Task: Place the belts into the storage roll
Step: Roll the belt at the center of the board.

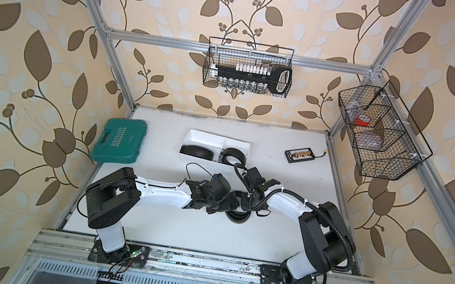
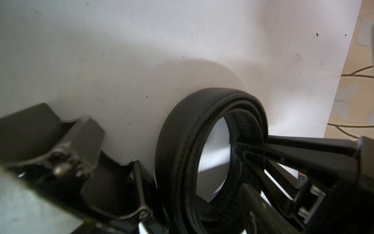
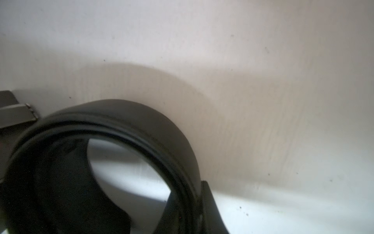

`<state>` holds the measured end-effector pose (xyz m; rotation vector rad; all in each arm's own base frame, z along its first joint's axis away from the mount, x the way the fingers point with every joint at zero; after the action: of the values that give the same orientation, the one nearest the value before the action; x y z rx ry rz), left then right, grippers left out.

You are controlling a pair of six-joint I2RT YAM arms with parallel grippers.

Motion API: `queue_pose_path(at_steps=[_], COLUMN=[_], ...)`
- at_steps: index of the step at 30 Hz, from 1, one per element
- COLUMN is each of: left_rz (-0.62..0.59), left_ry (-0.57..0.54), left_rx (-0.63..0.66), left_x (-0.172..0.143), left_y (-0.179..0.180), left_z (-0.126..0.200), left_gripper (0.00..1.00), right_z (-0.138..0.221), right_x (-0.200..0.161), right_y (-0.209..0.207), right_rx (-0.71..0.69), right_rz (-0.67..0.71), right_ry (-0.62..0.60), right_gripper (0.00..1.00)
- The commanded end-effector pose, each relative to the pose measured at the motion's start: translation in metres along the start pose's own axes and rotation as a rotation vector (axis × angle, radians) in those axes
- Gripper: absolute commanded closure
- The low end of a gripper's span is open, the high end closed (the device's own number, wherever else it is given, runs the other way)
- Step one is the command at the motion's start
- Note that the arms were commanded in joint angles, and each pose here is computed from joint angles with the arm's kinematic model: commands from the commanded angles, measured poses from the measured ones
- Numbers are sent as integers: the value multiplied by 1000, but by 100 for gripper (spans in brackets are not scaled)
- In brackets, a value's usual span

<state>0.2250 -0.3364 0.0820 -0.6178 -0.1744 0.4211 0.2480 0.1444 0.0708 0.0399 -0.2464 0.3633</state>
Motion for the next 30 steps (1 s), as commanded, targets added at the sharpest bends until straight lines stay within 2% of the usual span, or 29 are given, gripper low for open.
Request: queue_pose_path(at_steps=[1,11,14,17,26,30], left_rz=[-27,-38,-49,-64,-118,-155], left_ry=[15,57,76,90,134,128], left_rx=[156,238,246,252,290,304], left_x=[-3,-14,-16,-18,-21,-19], left_y=[40,72,73,72,68,63], left_z=[-15,-27,-30,-33,-24,-7], left_gripper=[21,32,49,57,72,85], right_z=[-1,1,3,3,10,26], right_x=[-19,-17,-15,-15,-9,1], right_y=[-13,-13,-13,-10,-1,9], right_rx=[-116,-121,-117,-103,-44,42], right_rz=[19,21,23,35,58,71], right_ry=[95,84,77,74,49,22], right_gripper=[100,100,100,100,100,100])
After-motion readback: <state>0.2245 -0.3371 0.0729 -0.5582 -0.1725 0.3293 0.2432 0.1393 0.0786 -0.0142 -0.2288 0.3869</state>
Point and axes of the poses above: each gripper's point midway between its finger pads, its own z axis back along the fingers, its own y axis along the line the jaws close on, x = y × z, the point moved 5 cm from there along z, back along the fingers, and after that the axes turned 15 degrees about z, right-handed, at the moved point
